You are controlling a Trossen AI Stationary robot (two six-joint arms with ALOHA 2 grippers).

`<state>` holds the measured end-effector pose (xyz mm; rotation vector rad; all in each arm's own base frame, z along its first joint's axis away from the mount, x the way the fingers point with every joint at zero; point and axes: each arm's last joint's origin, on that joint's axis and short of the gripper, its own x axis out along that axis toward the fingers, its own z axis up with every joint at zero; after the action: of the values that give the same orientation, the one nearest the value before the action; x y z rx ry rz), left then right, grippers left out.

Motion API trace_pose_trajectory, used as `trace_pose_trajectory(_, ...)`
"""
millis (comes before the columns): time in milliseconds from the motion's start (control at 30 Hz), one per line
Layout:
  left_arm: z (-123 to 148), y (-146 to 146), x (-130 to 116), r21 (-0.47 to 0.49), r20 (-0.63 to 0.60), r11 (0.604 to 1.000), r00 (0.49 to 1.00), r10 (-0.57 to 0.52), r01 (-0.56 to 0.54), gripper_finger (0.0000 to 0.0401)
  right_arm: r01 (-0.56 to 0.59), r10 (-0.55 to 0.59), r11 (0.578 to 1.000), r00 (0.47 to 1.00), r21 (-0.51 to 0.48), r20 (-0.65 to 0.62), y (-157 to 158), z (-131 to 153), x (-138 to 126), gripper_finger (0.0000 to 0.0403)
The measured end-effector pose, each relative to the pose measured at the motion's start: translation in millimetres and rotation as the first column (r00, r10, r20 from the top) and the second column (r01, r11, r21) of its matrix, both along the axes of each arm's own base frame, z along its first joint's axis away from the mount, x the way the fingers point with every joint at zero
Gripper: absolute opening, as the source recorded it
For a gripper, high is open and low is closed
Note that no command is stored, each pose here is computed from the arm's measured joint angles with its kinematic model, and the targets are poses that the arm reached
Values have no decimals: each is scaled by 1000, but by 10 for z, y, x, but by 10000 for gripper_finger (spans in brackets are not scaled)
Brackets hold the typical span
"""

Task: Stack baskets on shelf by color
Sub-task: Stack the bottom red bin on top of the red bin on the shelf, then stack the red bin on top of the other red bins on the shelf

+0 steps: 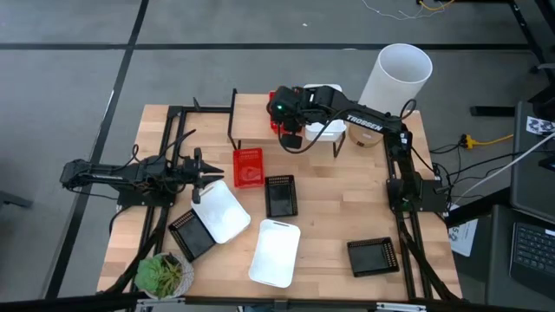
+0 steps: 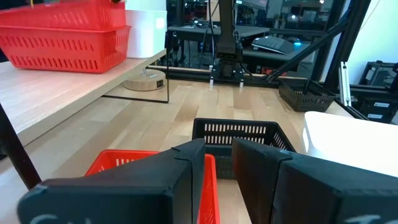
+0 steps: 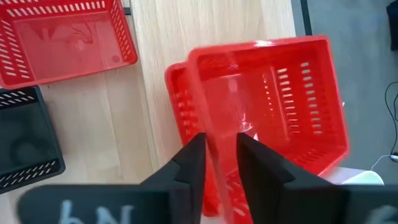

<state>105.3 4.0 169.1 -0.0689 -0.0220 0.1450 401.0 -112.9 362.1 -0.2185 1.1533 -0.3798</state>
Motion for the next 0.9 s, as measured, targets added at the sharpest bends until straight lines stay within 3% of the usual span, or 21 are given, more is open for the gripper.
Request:
trace_pose_trajectory(267,1,0,0,0,0,1000,1000,0,0,74,-5,5,1000,1000,15,5,123,31,8,130)
trace_pose_trajectory(367,1,0,0,0,1,1000,1000,0,0,74,-49,49,993,999,109,3,287,79,-19,130)
trace_pose_trajectory(467,1,0,0,0,0,1000,1000,0,0,74,-171,164,950,985,262,49,447,85,7,130)
trace_pose_trajectory(567,0,0,0,0,0,1000,1000,0,0,74,-351,300,869,934,349,192,606,53,152,130)
trace_pose_trajectory(667,0,0,0,0,0,1000,1000,0,0,74,-446,369,830,889,335,271,747,-147,343,130)
trace_pose_trajectory(900,1,0,0,-1,1,1000,1000,0,0,74,-512,413,812,843,281,345,947,-919,600,130)
